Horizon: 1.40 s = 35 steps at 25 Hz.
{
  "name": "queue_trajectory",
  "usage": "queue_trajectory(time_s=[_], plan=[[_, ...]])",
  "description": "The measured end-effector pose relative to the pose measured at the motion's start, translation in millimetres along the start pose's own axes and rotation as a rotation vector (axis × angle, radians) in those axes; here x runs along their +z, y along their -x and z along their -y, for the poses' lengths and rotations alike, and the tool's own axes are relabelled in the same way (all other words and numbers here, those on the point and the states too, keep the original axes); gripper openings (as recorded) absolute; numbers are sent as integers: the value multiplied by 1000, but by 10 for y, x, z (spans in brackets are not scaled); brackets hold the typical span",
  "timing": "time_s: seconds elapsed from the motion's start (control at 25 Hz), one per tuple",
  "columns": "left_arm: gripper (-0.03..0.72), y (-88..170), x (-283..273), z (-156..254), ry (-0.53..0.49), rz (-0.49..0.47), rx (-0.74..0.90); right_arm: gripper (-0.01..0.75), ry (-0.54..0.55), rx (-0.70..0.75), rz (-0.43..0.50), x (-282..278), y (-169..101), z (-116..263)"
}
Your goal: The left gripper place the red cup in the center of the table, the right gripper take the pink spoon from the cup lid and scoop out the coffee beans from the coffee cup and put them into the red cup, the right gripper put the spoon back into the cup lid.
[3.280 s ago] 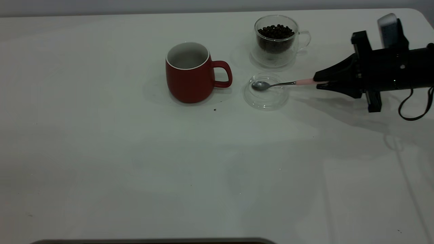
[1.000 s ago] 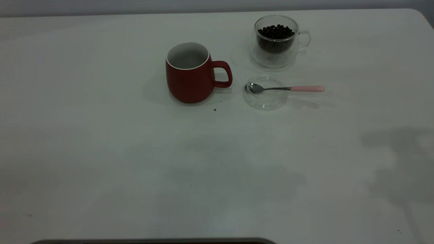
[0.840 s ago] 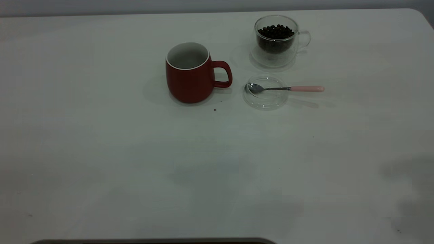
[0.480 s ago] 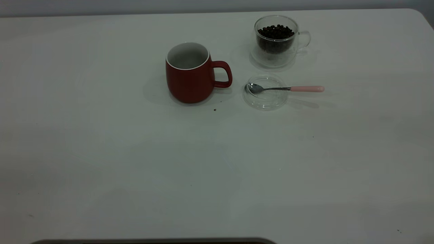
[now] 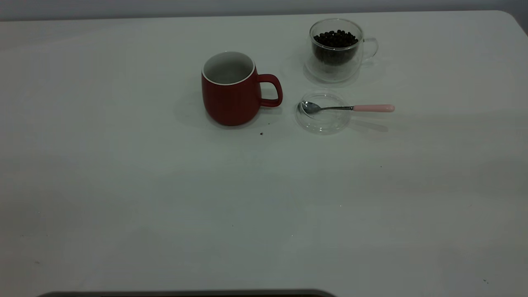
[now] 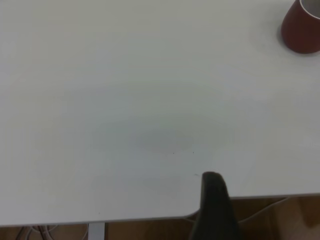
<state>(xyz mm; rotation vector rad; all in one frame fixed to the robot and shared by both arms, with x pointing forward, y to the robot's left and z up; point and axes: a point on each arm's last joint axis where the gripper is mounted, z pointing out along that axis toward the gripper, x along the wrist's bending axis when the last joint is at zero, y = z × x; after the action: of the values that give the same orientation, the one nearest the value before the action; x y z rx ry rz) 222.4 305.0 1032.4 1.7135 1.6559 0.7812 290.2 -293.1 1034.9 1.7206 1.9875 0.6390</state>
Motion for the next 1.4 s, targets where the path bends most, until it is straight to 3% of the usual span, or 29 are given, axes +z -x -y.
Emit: queue_trajectory(time_s=[0.64,1.4], plan=[[588,0,0,0,0,0,-1,587,250,-19,18,-271,-36,279],[588,0,0,0,0,0,-1,587,266,-10,28,-288,-35,303]])
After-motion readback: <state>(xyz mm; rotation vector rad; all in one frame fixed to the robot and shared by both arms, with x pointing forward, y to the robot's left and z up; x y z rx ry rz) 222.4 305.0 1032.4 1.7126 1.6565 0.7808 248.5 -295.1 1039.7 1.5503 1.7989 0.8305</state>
